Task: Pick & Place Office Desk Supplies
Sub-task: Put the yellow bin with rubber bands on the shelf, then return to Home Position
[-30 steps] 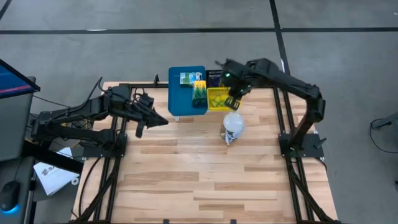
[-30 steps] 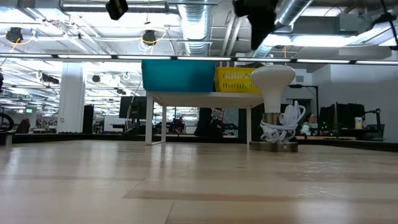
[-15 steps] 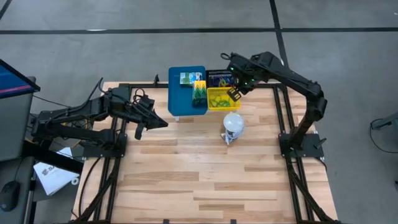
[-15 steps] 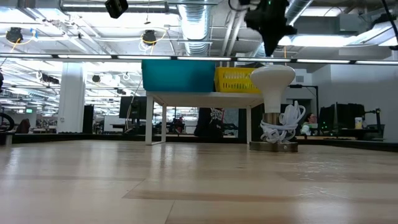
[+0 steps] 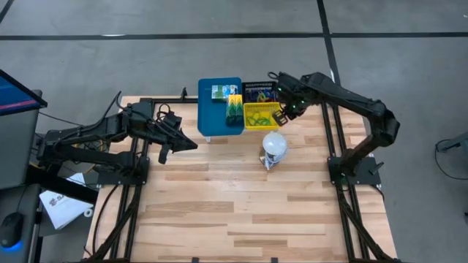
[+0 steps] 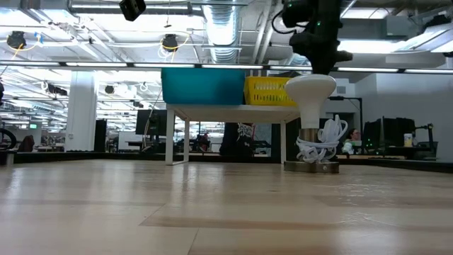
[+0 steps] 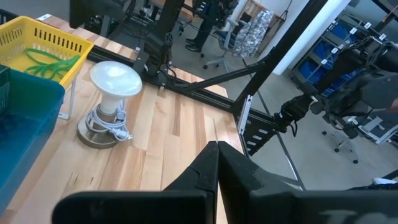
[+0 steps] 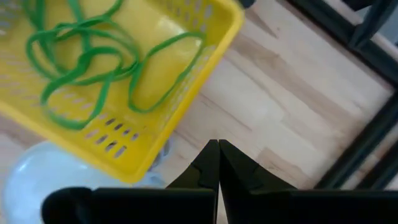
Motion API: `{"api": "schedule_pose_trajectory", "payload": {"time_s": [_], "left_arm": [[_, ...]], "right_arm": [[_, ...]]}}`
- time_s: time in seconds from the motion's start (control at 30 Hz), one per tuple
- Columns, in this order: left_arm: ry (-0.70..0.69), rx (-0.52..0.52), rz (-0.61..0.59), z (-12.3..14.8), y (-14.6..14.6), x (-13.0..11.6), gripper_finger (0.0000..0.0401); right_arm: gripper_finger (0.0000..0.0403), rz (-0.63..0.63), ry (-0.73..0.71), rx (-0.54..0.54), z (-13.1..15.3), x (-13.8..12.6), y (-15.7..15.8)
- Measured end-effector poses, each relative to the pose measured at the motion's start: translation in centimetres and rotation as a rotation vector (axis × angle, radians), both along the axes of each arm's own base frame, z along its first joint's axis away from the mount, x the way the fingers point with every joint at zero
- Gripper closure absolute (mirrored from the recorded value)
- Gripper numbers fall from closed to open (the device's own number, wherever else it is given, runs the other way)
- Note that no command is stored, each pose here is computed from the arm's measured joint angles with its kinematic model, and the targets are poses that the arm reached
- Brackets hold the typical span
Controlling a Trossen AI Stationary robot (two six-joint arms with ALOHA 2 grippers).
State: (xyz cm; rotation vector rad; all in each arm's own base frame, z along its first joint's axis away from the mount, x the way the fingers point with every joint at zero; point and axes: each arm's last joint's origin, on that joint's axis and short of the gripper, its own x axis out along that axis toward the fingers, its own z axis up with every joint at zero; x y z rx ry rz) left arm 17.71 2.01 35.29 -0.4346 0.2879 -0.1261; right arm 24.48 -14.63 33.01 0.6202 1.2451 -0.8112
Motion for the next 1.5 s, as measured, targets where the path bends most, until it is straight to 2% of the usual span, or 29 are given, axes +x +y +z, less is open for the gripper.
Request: {"api": "schedule_pose_trajectory", "payload": {"time_s": [0.2,1.17,1.33,1.5], "left_arm": [[0.0,0.0,0.0,0.0,0.0,0.0,0.0401],[0.0,-0.001,0.001,0.0,0.0,0.0,0.0401],[0.0,-0.001,0.001,0.0,0.0,0.0,0.0401],[0.001,-0.001,0.001,0.0,0.0,0.0,0.0401]], "right_arm": [[0.0403,-0.004,-0.001,0.011,-0.9,-0.4,0.4],[0.0403,0.078,-0.107,0.027,-0.6,0.7,0.7],[0.0403,0.085,-0.104,0.03,-0.7,0.7,0.9],[0.0403,0.056,-0.035,0.005,-0.7,0.2,0.9]]}}
